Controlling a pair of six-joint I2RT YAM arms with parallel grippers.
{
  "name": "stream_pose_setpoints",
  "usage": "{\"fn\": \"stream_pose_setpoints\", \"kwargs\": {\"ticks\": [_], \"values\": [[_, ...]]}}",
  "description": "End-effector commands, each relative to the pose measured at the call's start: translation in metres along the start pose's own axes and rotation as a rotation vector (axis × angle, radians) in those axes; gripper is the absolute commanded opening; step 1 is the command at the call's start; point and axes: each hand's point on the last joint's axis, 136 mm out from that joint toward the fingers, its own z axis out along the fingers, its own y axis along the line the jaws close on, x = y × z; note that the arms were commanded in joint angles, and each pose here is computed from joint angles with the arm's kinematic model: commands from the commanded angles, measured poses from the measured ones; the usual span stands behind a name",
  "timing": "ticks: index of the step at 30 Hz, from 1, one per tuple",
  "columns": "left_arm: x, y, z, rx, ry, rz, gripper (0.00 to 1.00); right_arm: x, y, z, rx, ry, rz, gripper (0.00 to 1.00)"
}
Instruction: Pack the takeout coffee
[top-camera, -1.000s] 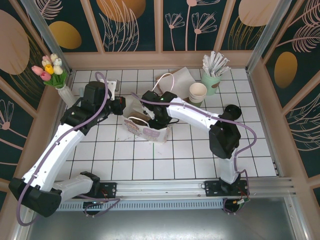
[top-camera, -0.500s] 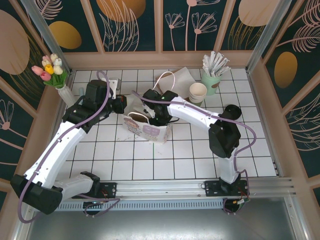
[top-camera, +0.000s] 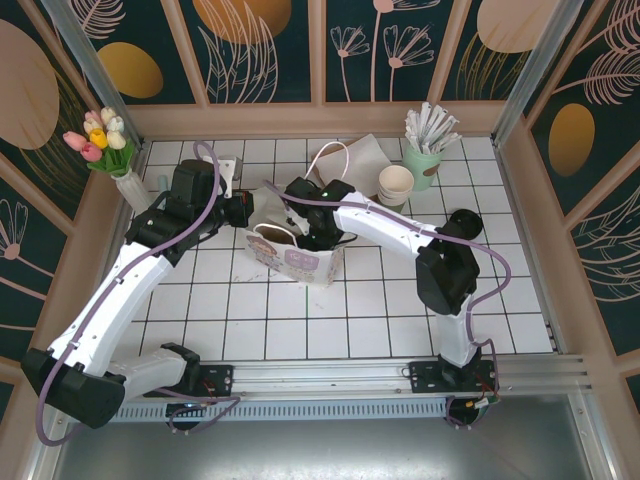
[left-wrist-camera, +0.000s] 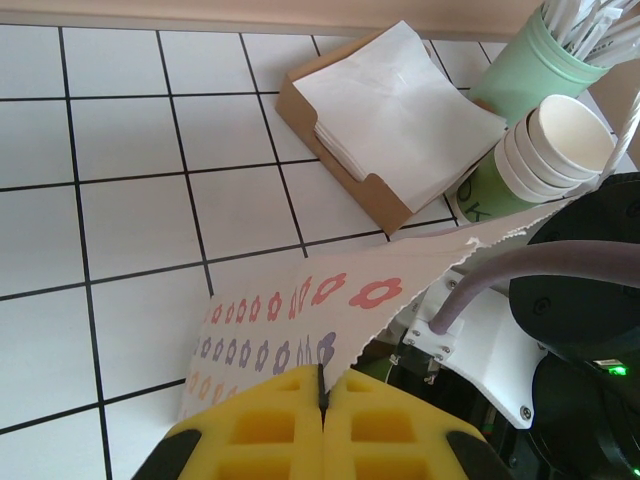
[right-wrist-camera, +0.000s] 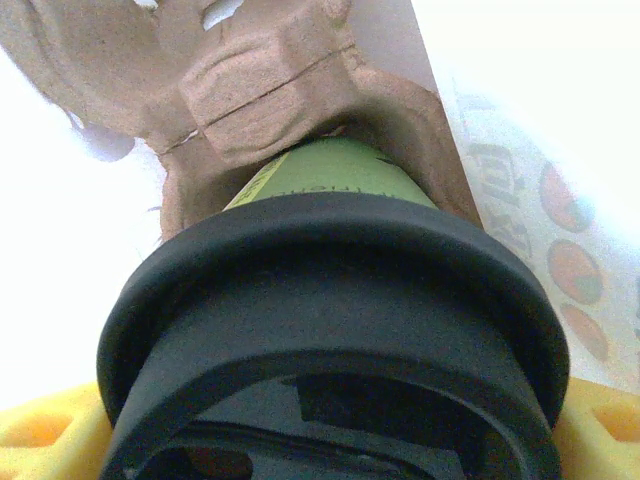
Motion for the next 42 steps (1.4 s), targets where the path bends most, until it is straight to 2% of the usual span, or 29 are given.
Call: {"fn": "stream_pose_setpoints", "kwargs": {"ticks": [1, 6, 14, 21, 29, 42], "values": [[0.003, 0.002, -0.001, -0.007, 0.017, -0.005, 0.00, 0.051, 0.001, 0.049, -0.025, 0.237, 0.004, 0.53], [0.002, 0.002, -0.002, -0.007, 0.013, -0.001, 0.00, 0.060, -0.001, 0.063, -0.016, 0.271, 0.009, 0.53], [0.000, 0.001, -0.002, -0.004, 0.008, 0.000, 0.00, 0.043, 0.003, 0.039, -0.022, 0.198, 0.014, 0.54], [0.002, 0.001, -0.001, -0.004, 0.014, 0.000, 0.00, 0.051, -0.001, 0.053, -0.003, 0.244, 0.006, 0.55], [0.001, 0.001, -0.001, -0.001, 0.010, 0.000, 0.00, 0.036, 0.002, 0.037, -0.007, 0.190, -0.001, 0.56], [0.002, -0.001, 0.004, 0.009, 0.019, 0.003, 0.00, 0.032, 0.002, 0.047, -0.007, 0.191, 0.005, 0.58]]}}
